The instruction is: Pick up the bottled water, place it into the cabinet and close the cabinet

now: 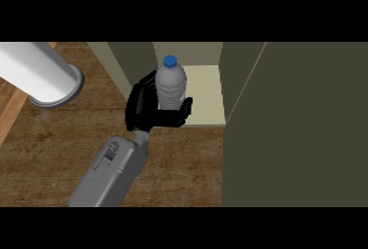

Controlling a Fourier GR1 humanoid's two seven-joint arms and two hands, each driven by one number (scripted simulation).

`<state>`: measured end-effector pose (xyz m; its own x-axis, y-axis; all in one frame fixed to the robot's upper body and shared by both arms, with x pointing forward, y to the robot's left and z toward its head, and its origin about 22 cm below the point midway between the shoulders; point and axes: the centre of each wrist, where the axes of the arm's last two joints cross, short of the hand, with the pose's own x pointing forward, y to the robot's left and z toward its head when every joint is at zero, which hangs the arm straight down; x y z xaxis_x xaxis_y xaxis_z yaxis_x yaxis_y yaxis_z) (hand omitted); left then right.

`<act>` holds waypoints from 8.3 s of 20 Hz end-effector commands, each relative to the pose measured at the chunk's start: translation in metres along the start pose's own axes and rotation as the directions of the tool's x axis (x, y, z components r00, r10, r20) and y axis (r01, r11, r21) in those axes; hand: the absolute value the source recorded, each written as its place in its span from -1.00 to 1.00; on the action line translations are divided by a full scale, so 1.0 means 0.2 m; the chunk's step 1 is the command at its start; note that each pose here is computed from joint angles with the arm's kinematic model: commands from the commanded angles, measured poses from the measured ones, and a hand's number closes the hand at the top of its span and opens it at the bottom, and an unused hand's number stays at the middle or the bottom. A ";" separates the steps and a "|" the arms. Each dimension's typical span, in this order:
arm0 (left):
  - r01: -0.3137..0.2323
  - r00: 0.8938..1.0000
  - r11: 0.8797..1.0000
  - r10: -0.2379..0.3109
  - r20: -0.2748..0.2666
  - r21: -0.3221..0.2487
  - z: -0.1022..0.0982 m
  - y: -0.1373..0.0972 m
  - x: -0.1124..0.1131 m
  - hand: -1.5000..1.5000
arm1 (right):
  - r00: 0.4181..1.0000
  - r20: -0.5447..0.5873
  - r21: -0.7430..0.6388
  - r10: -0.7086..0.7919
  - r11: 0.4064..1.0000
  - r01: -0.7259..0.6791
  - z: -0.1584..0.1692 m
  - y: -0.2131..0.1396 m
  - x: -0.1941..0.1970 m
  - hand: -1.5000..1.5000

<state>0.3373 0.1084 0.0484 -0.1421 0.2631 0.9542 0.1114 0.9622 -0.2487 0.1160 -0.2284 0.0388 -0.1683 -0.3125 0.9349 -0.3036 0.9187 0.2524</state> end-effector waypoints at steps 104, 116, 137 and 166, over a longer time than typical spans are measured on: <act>-0.057 0.978 0.994 0.074 0.197 -0.090 0.74 0.03 0.23 -1.00 | 0.995 -0.028 0.121 0.096 0.988 -0.093 0.02 0.09 0.10 -1.00; -0.041 0.960 0.999 0.034 0.278 0.018 1.12 0.23 0.45 -1.00 | 0.976 -0.129 0.489 0.175 0.867 -0.091 0.05 0.24 0.15 1.00; -0.055 0.960 0.998 0.049 0.277 0.016 1.40 0.55 0.64 -1.00 | 0.985 -0.116 0.526 0.128 0.849 -0.048 -0.15 0.59 0.17 1.00; -0.059 0.948 0.998 0.045 0.315 0.036 1.68 0.88 0.82 -1.00 | 0.984 -0.175 0.411 0.029 0.910 0.046 -1.25 0.27 0.28 1.00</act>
<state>0.0158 0.3339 0.0980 -0.4248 0.3069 0.8517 0.0852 0.9502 -0.2999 0.2890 -0.1294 0.1468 -0.0050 -0.2102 0.9777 -0.6620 0.7334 0.1543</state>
